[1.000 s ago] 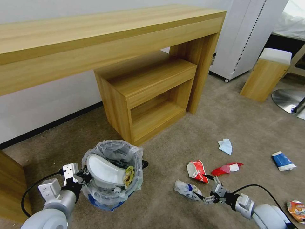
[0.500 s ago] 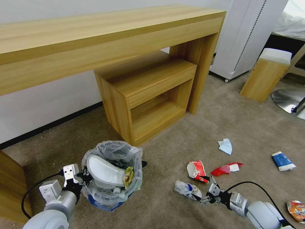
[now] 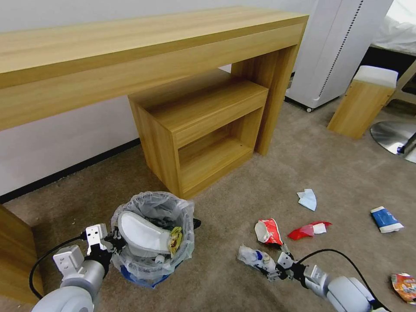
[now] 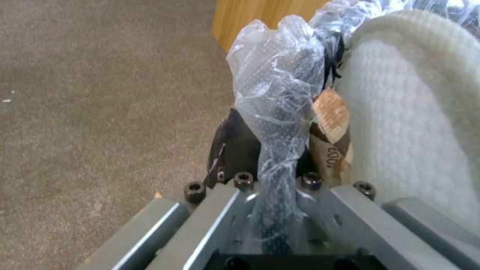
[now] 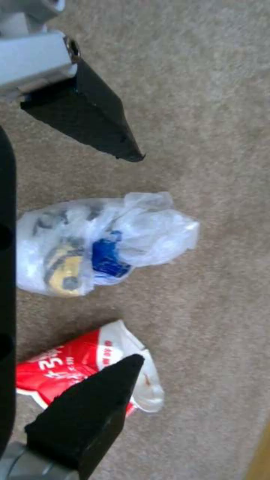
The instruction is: Pick up the trash bin and place the garbage on the floor into it.
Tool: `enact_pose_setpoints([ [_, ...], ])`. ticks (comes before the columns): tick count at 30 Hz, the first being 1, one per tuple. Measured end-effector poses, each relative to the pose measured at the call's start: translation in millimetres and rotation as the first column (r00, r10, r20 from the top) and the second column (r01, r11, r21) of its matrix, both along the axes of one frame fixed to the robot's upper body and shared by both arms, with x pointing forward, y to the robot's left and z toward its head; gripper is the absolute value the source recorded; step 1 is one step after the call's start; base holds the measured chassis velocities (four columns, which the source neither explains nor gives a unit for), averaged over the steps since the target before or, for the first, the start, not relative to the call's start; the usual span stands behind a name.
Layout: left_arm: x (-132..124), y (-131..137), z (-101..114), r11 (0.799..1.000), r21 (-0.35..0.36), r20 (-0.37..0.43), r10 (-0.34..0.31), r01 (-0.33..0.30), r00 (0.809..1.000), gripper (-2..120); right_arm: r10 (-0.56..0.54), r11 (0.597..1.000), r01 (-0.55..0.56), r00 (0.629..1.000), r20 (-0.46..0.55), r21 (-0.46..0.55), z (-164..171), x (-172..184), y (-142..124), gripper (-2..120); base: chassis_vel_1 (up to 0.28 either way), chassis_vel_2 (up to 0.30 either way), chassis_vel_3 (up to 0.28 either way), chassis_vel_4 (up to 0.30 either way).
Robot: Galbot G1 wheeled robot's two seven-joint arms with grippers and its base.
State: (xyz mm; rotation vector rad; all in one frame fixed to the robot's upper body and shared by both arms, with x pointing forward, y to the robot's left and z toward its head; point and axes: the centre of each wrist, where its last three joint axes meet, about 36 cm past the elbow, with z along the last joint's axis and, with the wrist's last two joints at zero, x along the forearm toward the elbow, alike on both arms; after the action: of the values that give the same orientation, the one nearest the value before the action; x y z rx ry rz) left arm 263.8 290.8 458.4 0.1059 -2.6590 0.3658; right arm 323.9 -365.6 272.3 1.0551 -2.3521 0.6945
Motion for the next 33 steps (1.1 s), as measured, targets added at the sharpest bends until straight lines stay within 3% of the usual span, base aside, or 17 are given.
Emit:
enact_pose_setpoints([
  [17, -3.3, -1.4, 1.7, 1.000, -0.007, 0.010, 0.012, -0.012, 1.000, 0, -0.036, 0.999, 0.034, 0.998, -0.057, -0.034, -33.6, -0.6, -13.2, 96, 0.000, 0.000, 0.000, 0.000],
  [33, -5.7, -1.2, 1.8, 1.000, -0.005, 0.015, 0.021, -0.021, 1.000, 0, -0.060, 0.998, 0.058, 0.996, -0.059, -0.031, -49.0, 8.4, -17.3, 85, 0.000, 0.000, 0.000, 0.000],
])
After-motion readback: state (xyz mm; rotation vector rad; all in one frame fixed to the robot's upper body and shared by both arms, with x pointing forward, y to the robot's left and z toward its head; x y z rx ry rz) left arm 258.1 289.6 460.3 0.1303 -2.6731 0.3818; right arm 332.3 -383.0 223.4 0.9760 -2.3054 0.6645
